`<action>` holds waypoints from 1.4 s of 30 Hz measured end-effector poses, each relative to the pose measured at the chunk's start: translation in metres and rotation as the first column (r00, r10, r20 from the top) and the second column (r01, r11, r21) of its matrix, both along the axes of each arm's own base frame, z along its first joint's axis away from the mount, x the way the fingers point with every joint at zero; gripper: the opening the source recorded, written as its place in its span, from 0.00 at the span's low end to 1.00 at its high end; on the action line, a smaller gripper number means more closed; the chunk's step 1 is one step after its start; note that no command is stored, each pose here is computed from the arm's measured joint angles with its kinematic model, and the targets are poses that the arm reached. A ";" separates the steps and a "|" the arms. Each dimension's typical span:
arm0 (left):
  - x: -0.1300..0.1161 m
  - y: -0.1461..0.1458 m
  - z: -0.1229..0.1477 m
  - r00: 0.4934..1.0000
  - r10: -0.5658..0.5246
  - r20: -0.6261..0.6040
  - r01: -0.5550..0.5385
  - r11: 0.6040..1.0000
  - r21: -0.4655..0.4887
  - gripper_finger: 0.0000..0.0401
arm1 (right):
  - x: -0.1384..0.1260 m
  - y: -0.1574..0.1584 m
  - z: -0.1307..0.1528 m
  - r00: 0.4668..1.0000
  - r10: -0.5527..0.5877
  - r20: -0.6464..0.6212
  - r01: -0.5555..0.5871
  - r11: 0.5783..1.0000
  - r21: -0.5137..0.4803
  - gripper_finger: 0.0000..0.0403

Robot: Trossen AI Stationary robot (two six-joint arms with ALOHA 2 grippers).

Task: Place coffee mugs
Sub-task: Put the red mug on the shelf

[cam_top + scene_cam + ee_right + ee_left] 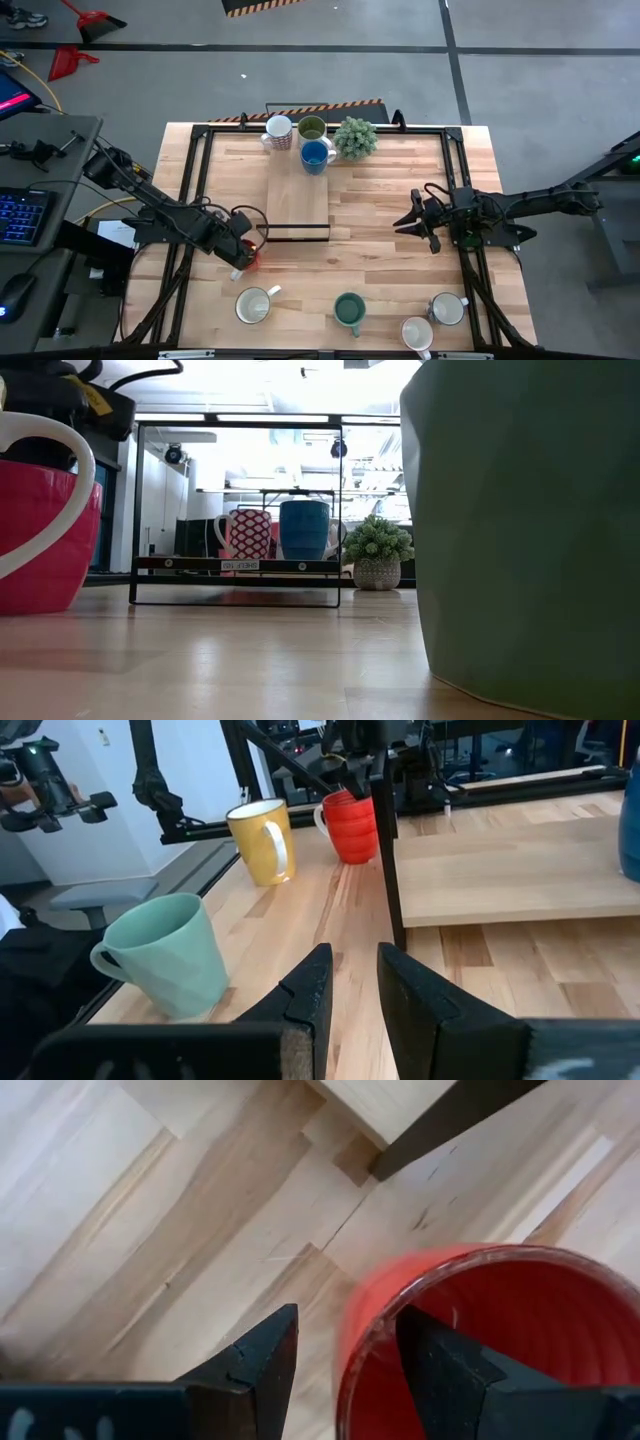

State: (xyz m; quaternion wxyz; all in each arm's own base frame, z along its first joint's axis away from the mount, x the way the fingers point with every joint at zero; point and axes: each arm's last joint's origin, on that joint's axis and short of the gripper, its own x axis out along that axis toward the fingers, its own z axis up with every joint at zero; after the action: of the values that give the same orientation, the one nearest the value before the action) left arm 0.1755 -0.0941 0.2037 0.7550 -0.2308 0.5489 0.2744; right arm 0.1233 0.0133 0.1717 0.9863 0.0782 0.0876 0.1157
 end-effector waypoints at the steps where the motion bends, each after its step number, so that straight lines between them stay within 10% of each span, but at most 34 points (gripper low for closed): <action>1: 0.000 0.000 0.000 1.000 0.002 0.003 -0.002 1.000 -0.002 0.40 | 0.000 0.000 0.000 1.000 0.000 -0.002 0.000 1.000 0.000 0.16; 19: 0.002 -0.002 0.000 0.999 -0.034 0.003 0.034 0.999 -0.027 0.02 | 0.000 0.000 -0.001 1.000 -0.001 -0.007 0.001 1.000 -0.001 0.16; 42: -0.016 0.010 0.038 0.992 -0.020 -0.128 0.027 0.998 0.050 0.01 | 0.000 0.000 -0.002 1.000 -0.001 -0.019 0.001 1.000 -0.002 0.16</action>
State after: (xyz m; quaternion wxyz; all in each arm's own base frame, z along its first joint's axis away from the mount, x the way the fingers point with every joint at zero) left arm 0.1593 -0.0838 0.2414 0.7273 -0.1867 0.5915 0.2939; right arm 0.1230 0.0133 0.1699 0.9856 0.0783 0.0973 0.1144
